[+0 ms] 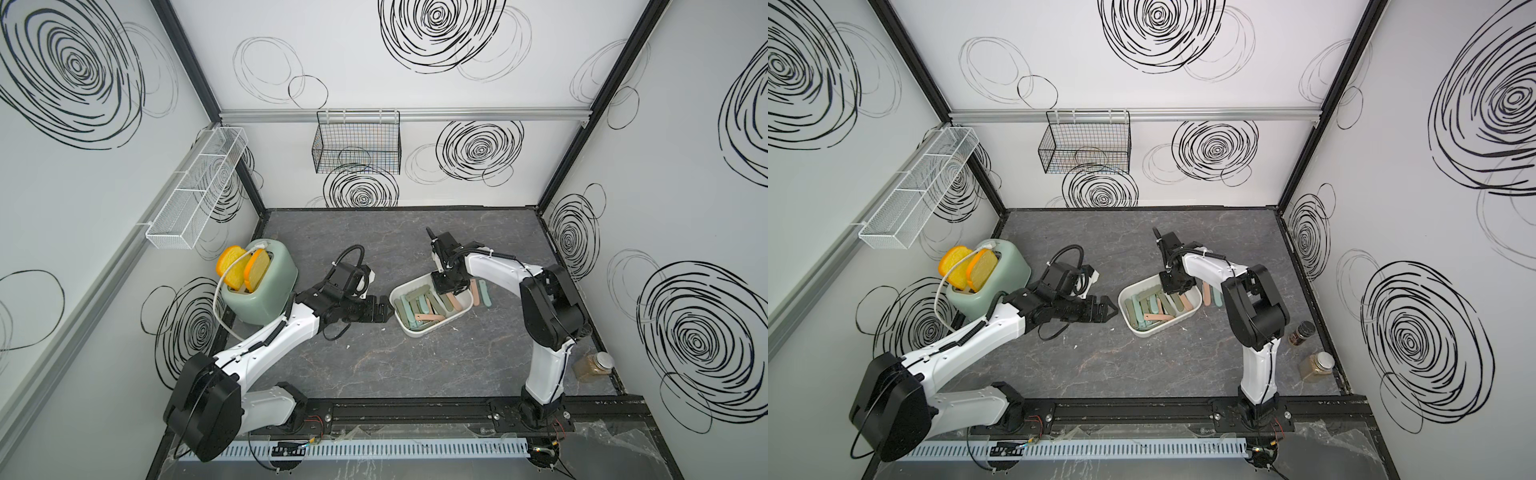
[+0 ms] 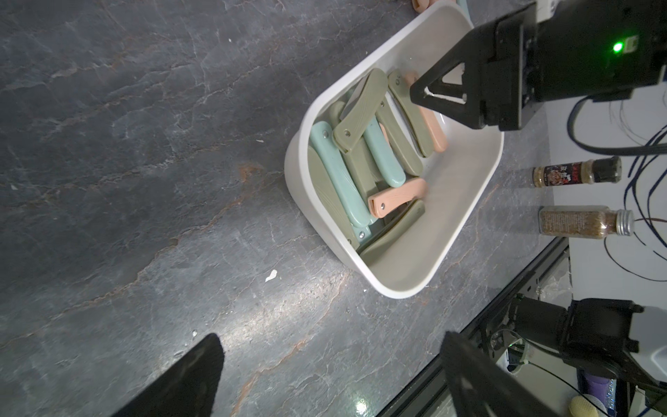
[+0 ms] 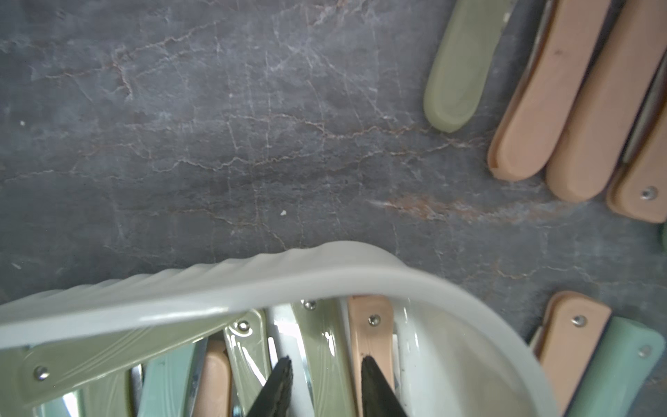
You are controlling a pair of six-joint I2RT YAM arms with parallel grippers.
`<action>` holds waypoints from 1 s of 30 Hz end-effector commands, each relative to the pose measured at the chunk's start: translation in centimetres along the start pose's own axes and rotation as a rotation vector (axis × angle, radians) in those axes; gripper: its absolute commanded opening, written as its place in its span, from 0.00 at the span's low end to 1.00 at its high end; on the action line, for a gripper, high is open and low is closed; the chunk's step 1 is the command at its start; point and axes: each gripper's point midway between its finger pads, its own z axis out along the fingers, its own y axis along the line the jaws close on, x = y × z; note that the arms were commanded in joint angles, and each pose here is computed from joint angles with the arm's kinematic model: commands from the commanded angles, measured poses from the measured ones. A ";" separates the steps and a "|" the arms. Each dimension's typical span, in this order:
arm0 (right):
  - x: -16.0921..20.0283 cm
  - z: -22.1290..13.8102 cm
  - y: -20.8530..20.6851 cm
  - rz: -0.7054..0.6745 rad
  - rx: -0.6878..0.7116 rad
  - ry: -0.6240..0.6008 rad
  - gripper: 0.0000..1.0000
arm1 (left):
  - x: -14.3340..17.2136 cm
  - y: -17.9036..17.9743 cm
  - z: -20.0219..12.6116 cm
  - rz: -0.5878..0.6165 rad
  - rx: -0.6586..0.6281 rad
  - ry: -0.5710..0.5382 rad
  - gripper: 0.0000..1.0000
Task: Take the fruit knife out of the storage box
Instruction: Pick up the fruit knife from the storage box.
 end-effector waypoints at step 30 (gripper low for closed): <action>3.9 4.1 0.0 -0.010 -0.001 0.132 0.19 | -0.7 0.1 0.4 0.003 0.013 -0.010 0.98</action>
